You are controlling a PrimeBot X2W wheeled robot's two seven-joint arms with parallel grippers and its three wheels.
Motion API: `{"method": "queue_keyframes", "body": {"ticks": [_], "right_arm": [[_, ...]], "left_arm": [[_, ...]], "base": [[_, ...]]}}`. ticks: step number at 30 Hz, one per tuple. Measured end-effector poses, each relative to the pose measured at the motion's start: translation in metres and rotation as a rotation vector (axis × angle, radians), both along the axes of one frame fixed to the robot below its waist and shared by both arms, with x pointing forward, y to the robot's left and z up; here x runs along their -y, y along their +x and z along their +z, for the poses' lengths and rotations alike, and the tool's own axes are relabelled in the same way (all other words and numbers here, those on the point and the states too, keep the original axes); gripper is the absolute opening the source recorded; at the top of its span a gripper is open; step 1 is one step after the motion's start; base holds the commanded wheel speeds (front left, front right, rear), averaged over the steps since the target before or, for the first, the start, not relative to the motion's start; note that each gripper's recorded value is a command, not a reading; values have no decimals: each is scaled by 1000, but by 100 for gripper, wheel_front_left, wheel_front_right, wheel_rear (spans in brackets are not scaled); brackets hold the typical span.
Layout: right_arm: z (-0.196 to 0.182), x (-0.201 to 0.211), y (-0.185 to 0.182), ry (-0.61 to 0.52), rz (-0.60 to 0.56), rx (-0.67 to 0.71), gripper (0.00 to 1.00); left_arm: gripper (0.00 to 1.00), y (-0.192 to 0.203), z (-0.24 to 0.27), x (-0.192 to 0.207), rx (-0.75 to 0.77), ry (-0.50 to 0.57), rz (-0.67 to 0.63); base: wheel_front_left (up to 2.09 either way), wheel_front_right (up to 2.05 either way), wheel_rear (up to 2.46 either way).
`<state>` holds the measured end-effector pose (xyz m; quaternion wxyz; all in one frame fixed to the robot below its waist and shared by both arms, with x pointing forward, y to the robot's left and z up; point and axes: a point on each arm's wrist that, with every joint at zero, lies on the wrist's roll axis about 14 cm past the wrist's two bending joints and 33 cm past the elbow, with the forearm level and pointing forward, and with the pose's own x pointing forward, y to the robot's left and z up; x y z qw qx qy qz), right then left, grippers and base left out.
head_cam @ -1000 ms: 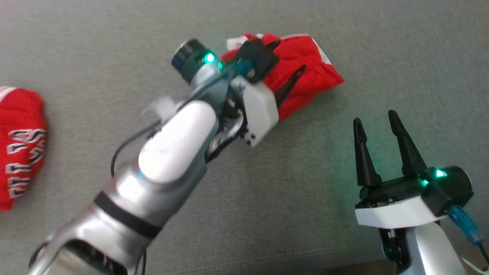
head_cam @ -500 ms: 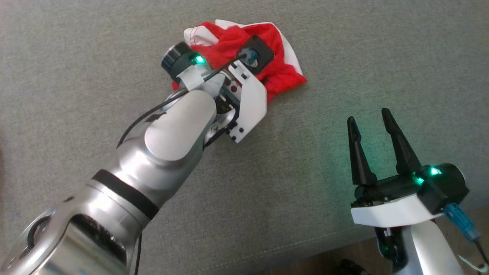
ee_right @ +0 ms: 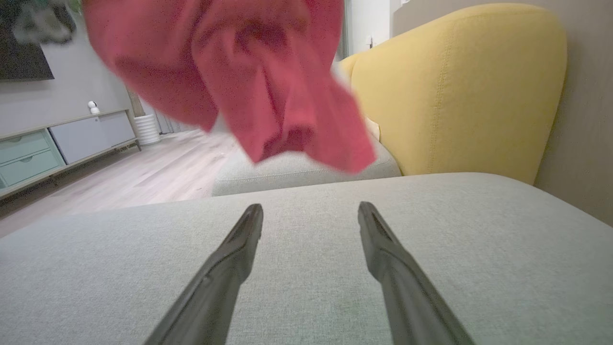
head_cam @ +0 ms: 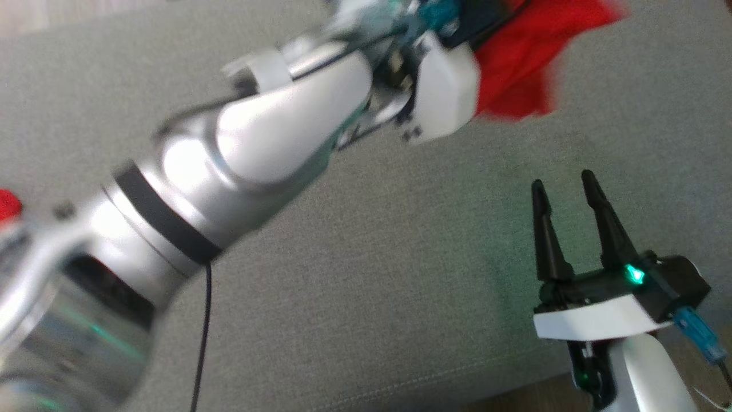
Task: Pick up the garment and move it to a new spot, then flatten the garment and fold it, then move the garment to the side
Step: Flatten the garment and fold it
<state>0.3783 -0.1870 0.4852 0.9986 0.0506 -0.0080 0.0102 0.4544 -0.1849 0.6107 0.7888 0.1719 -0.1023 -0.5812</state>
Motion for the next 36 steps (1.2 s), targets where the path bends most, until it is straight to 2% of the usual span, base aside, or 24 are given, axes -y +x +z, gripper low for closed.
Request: {"method": "queue_keyframes", "body": {"ticks": [4,7,10,13,17,21,24,25,26,27,30,36], "right_arm": [[5,4,-11,5,-16,12,100],[2,0,-17,14,-5,2,100],[1,-11,-14,20,28,3,100],[1,-22,-8,22,64,7,100],[-5,-32,-1,18,97,-7,100],[-3,-29,10,11,89,2,100],[-9,-18,9,-2,58,-18,100],[-12,-17,9,-5,56,-24,100],[-12,-17,9,-4,57,-25,100],[-12,-18,9,-3,58,-26,100],[-16,-18,7,-1,59,-37,100],[-17,-32,8,11,100,-38,100]], "left_arm": [[0,-36,76,-1,211,-106,-159],[0,-47,89,-24,275,-136,-198],[0,-45,60,-57,255,-107,-161],[0,-58,-7,-83,192,-13,-132],[0,-82,-61,-92,178,51,-147],[0,-88,-80,-91,348,97,-167],[0,-92,-118,-102,273,172,-174],[29,-97,-136,-109,214,198,-160],[87,-105,-153,-117,148,218,-143],[100,-112,-165,-124,89,221,-120],[100,-121,-176,-136,-19,190,-24],[100,-108,-157,-156,-106,67,184]], "base": [[0,0,0],[0,0,0],[0,0,0],[0,0,0],[0,0,0],[0,0,0],[0,0,0],[0,0,0],[0,0,0],[0,0,0],[0,0,0],[0,0,0]]}}
